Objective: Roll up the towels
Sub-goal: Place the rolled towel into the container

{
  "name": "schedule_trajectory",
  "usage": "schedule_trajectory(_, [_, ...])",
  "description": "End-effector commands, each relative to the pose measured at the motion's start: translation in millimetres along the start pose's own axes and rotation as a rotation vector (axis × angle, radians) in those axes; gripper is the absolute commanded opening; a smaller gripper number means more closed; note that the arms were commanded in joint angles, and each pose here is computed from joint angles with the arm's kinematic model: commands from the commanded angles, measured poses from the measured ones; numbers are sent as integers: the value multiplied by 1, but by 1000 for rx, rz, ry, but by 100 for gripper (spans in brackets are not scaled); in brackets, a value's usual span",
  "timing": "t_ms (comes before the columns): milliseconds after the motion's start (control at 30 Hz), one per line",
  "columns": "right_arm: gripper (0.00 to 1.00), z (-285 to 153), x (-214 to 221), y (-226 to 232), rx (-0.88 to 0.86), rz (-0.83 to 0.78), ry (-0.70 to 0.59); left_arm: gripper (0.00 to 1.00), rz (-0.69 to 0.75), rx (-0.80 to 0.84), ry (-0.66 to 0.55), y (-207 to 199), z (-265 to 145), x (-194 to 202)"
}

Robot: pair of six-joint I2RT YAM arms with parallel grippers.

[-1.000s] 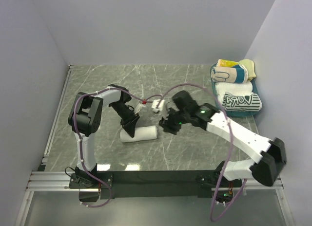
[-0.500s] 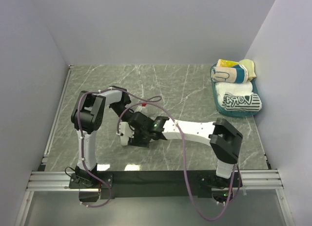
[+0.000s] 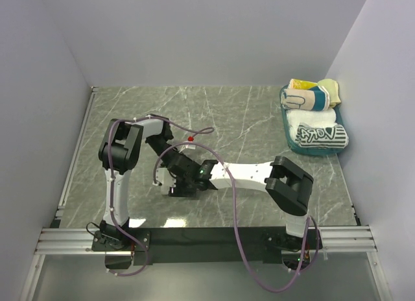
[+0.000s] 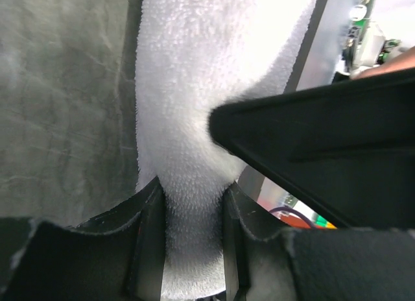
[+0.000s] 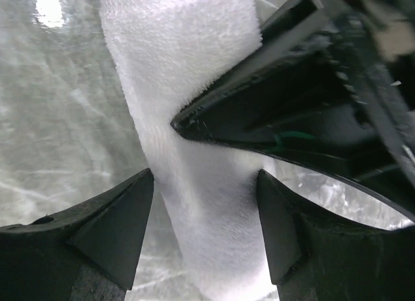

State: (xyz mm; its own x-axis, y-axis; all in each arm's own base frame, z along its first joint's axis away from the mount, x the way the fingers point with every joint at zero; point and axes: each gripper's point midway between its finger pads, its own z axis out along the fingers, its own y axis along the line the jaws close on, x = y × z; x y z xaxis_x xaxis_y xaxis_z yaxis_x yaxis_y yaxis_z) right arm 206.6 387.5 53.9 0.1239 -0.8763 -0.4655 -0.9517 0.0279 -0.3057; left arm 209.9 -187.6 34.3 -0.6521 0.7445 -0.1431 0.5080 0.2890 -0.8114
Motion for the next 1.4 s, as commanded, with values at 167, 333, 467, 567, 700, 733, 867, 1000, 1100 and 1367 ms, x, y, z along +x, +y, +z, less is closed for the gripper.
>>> schedule_trajectory(167, [71, 26, 22, 13, -18, -50, 37, 17, 107, -81, 64, 53, 4, 8])
schedule_trajectory(333, [70, 34, 33, 19, -31, -79, 50, 17, 85, -39, 40, 55, 0, 5])
schedule_trajectory(467, [69, 41, 40, 20, -30, -89, 63, 17, 67, -3, 23, 54, -4, 3])
schedule_trajectory(567, [65, 47, 46, 25, -41, -92, 76, 18, 66, -5, 24, 56, -5, 4])
schedule_trajectory(700, [44, 51, 59, 27, -64, -69, 106, 31, 69, -7, 20, 53, -7, 7])
schedule_trajectory(733, [28, 51, 64, 30, -83, -61, 117, 34, 82, -15, 7, 50, -11, 6])
schedule_trajectory(867, [10, 45, 78, 27, -88, -16, 140, 51, 98, -51, -30, 46, -28, 10])
schedule_trajectory(1000, [0, 37, 79, 28, -106, 5, 137, 63, 97, -110, -69, 45, -53, 21])
schedule_trajectory(1100, [0, 33, 81, 27, -115, 16, 149, 69, 95, -180, -107, 49, -79, 28])
schedule_trajectory(1367, [0, -1, 87, -29, -20, 128, 139, 83, 184, -378, -253, 39, -150, 16])
